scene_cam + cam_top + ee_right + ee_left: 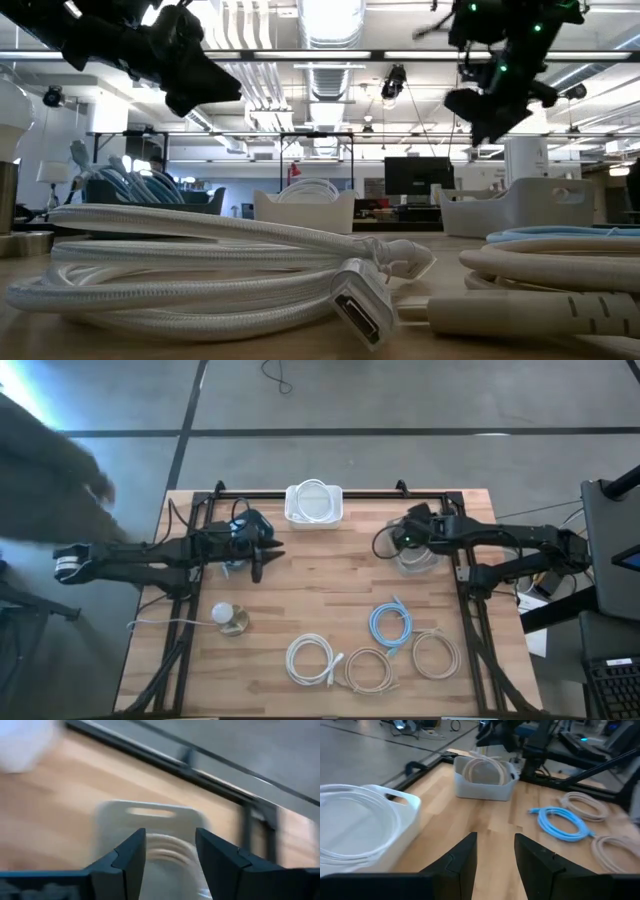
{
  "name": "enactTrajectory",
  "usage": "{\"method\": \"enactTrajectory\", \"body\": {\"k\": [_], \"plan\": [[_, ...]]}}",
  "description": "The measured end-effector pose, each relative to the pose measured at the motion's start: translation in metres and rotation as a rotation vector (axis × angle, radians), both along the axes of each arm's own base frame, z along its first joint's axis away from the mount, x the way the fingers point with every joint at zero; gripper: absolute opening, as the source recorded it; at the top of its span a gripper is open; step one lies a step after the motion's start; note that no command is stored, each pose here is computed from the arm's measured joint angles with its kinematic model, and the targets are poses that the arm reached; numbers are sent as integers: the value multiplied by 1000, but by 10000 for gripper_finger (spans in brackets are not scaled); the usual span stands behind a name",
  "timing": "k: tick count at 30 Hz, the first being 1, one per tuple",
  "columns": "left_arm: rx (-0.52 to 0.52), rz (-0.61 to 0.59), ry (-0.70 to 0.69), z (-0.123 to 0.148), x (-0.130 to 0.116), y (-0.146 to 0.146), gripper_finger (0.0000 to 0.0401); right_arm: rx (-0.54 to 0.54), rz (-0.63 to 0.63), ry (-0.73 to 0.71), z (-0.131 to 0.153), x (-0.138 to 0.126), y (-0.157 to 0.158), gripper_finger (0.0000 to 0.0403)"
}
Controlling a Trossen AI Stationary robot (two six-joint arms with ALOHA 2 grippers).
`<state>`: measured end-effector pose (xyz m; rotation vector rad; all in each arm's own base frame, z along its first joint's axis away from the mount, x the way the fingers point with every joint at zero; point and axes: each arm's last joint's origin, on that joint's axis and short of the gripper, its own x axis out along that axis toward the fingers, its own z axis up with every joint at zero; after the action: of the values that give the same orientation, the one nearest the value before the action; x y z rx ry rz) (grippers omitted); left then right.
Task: Sort HDMI cables
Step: Put the white hdmi cable into the white bin
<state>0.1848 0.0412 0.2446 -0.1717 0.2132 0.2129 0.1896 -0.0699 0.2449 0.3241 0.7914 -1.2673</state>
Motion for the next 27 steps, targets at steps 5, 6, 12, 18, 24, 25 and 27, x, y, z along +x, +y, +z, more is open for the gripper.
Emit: {"method": "enactTrajectory", "body": {"k": [5, 6, 12, 18, 24, 25, 27], "plan": [[-72, -75, -13, 0, 1, -4, 135, 55, 287, -97, 7, 22, 6, 155], [-84, -87, -17, 0, 1, -5, 135, 66, 343, -113, 8, 26, 7, 153], [-143, -190, -46, 1, 7, -16, 135, 189, 639, -245, 14, 40, 16, 141], [-158, -383, -78, -3, 24, -35, 135, 295, 809, -317, 12, 51, 22, 129], [-185, -476, -29, -3, 51, -59, 135, 322, 867, -248, -3, 62, 30, 119], [-192, -488, -10, -4, 56, -63, 135, 326, 879, -231, -6, 64, 31, 118], [-202, -512, 40, -5, 68, -71, 135, 333, 901, -202, -11, 67, 35, 118]]}}
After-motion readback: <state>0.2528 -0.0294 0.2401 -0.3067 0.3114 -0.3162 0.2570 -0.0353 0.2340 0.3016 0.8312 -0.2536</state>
